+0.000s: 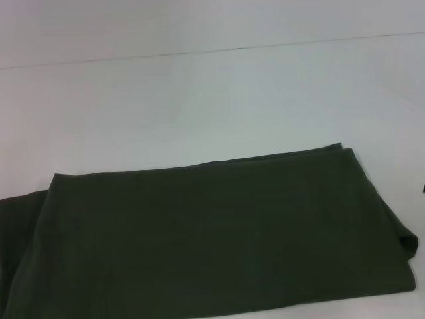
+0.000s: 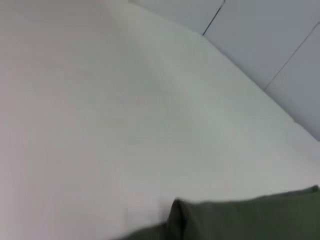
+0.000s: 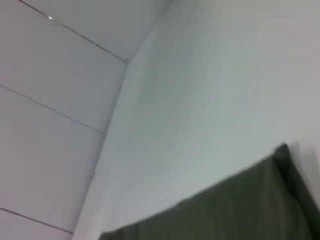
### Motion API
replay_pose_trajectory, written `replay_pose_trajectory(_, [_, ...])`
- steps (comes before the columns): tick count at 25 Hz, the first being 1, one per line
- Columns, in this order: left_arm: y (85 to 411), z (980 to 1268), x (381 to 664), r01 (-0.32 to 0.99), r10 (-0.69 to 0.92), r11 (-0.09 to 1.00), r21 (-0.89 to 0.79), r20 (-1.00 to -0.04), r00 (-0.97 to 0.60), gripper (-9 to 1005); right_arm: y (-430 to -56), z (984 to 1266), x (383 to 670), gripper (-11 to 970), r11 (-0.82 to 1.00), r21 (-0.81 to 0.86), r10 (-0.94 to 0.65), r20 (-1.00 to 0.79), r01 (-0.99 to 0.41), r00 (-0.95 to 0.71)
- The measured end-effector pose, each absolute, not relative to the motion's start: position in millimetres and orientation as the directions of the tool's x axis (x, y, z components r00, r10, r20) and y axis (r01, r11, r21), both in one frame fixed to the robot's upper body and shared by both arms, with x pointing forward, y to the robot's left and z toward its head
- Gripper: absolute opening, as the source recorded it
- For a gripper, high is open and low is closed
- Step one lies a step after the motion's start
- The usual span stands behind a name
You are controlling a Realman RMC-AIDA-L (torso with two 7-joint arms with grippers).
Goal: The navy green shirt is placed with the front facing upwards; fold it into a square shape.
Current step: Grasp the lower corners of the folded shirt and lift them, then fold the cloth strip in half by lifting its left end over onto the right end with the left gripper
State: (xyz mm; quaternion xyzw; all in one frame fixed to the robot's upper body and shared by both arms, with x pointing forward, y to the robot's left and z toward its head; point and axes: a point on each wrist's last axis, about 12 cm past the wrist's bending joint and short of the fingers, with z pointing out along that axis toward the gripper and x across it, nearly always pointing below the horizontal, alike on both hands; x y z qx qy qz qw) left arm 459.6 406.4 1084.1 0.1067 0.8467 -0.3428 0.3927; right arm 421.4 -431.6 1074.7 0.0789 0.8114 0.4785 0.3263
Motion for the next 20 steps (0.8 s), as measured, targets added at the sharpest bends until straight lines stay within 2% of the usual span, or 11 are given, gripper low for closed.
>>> replay_pose_trajectory(3, [403, 1087, 471, 0.469, -0.087, 0.727, -0.502, -0.745, -0.661, 844, -427, 1079, 431, 713, 0.513, 0.829, 0.454, -0.481, -0.222, -0.750])
replay_pose_trajectory(7, [400, 1091, 482, 0.482, -0.081, 0.722, -0.496, -0.752, -0.654, 849, -415, 1085, 447, 735, 0.482, 0.828, 0.449, -0.514, -0.287, -0.731])
replay_pose_trajectory(13, [403, 1093, 493, 0.439, -0.100, 0.753, -0.491, -0.744, -0.660, 853, -391, 1094, 478, 940, 0.440, 0.811, 0.410, -0.563, -0.385, -0.717])
replay_pose_trajectory(20, [404, 1094, 496, 0.409, -0.076, 0.754, -0.514, -0.686, -0.723, 849, -370, 1105, 505, 944, 0.408, 0.796, 0.373, -0.593, -0.448, -0.714])
